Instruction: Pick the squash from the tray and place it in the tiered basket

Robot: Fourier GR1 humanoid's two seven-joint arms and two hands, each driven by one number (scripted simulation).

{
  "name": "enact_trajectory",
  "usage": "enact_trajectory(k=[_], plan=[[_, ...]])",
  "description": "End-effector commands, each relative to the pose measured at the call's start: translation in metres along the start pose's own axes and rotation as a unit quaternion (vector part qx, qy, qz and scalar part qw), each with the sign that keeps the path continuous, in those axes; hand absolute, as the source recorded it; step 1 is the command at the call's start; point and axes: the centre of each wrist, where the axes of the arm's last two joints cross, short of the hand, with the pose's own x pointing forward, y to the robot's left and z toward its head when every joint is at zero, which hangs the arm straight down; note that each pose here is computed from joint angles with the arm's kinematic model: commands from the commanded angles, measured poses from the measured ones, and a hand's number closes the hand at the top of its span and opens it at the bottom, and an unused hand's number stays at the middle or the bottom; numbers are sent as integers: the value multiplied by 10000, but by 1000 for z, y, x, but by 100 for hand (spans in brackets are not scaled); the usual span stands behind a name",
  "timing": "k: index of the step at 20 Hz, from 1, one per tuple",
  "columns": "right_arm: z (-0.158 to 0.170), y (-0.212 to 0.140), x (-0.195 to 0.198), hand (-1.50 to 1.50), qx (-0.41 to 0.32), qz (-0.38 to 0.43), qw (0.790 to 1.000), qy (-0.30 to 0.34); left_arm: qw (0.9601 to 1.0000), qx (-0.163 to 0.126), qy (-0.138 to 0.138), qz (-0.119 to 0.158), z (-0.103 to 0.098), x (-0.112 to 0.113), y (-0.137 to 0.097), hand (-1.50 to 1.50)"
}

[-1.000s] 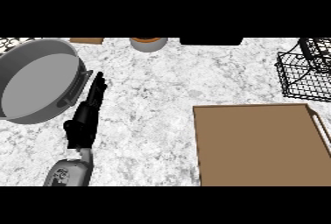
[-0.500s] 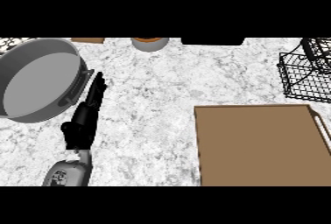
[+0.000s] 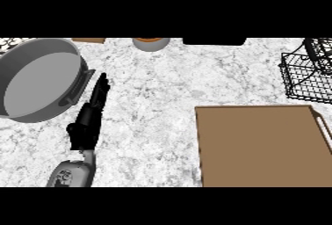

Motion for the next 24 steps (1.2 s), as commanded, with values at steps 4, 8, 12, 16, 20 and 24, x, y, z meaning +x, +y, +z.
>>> enact_trajectory(k=[4, 8, 12, 16, 20, 24], plan=[[-3, -28, -23, -150, -616, -1587, 9854, 57, 10000, 11, 31, -4, 3, -2, -4, 0], [1, -66, -38, -150, -1102, -1908, 9734, 627, 10000, 40, -5, -8, -7, 3, -4, 0], [15, -102, -104, -150, -1370, -2355, 9565, 1043, 9999, 135, 55, -23, 6, -6, 9, 0], [31, -118, -151, -150, -1410, -2987, 9383, 1021, 9997, 204, 140, 41, 7, -12, 2, 0], [63, -124, -227, -150, -1280, -2981, 9405, 1007, 9995, 279, 147, -24, 0, 3, 2, 0], [96, -126, -280, -150, -1185, -3163, 9365, 939, 9992, 371, 105, -118, 9, -16, 18, 0]])
